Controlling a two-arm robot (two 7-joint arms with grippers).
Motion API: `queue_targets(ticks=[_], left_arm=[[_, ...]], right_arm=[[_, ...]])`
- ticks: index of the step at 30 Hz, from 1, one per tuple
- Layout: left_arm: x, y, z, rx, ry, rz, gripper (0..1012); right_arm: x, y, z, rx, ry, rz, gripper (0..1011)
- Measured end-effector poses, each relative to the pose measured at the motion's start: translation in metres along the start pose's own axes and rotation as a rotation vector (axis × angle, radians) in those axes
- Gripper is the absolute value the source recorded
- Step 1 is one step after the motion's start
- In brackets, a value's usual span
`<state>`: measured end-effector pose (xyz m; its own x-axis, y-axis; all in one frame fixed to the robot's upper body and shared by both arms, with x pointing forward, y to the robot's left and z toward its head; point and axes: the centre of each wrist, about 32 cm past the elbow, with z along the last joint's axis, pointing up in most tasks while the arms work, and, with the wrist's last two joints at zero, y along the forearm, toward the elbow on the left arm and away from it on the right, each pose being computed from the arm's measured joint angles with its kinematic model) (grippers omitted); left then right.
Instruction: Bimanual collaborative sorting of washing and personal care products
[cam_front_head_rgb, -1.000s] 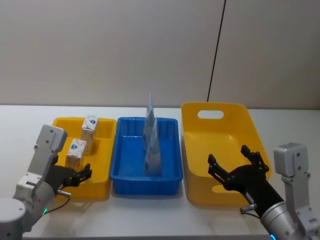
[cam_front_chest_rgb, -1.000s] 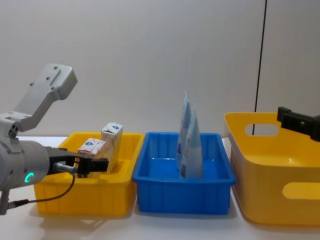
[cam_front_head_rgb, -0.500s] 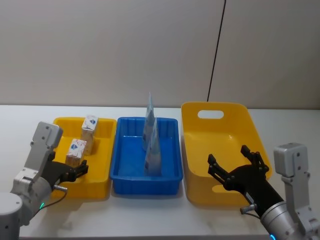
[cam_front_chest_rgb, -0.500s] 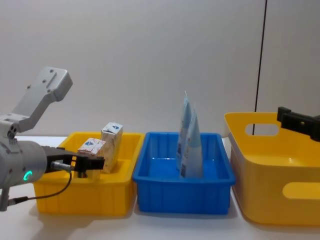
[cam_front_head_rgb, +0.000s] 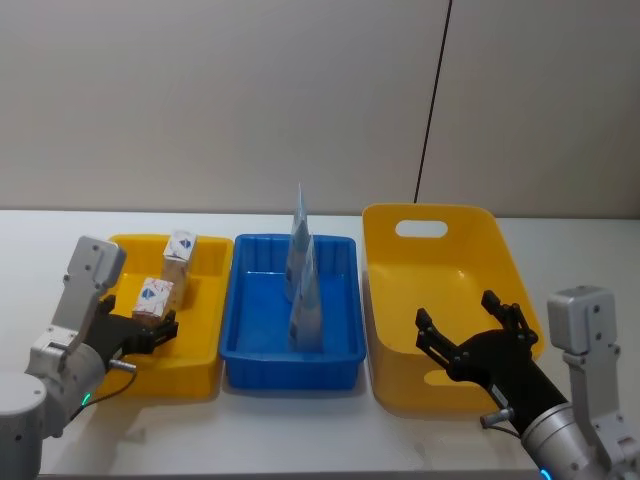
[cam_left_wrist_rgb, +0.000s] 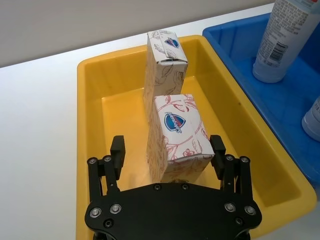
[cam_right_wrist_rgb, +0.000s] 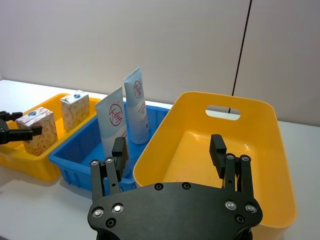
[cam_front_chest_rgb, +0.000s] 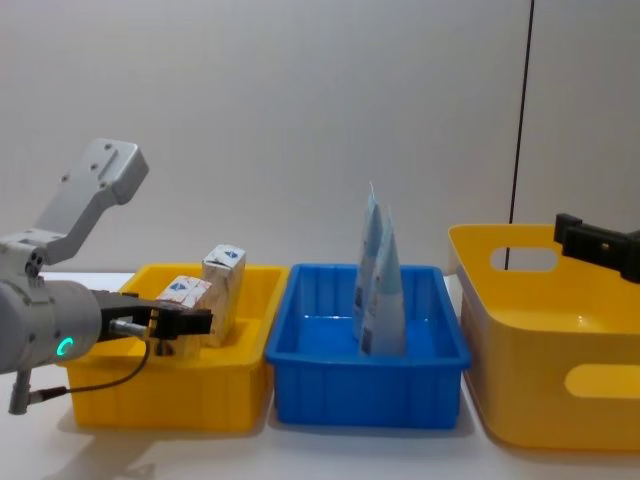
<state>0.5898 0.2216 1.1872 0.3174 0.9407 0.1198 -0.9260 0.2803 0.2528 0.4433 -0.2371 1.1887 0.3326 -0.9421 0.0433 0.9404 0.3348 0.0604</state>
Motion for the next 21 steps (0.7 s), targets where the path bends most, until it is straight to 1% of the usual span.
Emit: queue_targets(ticks=[5,7,9,11,13,14,18,19,20,21], left_arm=[[0.0018,-0.0056,-0.0008,-0.003,0.004,-0.006,906],[0.0025,-0.0077,-0.0014,-0.003,0.006,-0.008,837],[0.0029,-0.0090,-0.0016,-0.003,0.007,-0.009,809],[0.0033,-0.0103,-0.0017,-0.004,0.008,-0.011,731],[0.0035,-0.0110,-0.0019,-0.004,0.008,-0.012,688],[0.0037,-0.0117,-0.0020,-0.004,0.009,-0.012,632],[0.0041,-0.0126,-0.0020,-0.003,0.010,-0.013,547],[0.0042,-0.0126,-0.0020,-0.003,0.010,-0.013,474],[0.0041,-0.0127,-0.0019,-0.003,0.010,-0.013,474],[0.0042,-0.0128,-0.0018,-0.003,0.010,-0.013,410]], right_arm=[[0.000,0.000,0.000,0.000,0.000,0.000,1000],[0.000,0.000,0.000,0.000,0.000,0.000,1000],[0.000,0.000,0.000,0.000,0.000,0.000,1000],[0.000,0.000,0.000,0.000,0.000,0.000,1000],[0.000,0.000,0.000,0.000,0.000,0.000,1000],[0.000,0.000,0.000,0.000,0.000,0.000,1000],[0.000,0.000,0.000,0.000,0.000,0.000,1000],[0.000,0.000,0.000,0.000,0.000,0.000,1000],[0.000,0.000,0.000,0.000,0.000,0.000,1000],[0.000,0.000,0.000,0.000,0.000,0.000,1000]])
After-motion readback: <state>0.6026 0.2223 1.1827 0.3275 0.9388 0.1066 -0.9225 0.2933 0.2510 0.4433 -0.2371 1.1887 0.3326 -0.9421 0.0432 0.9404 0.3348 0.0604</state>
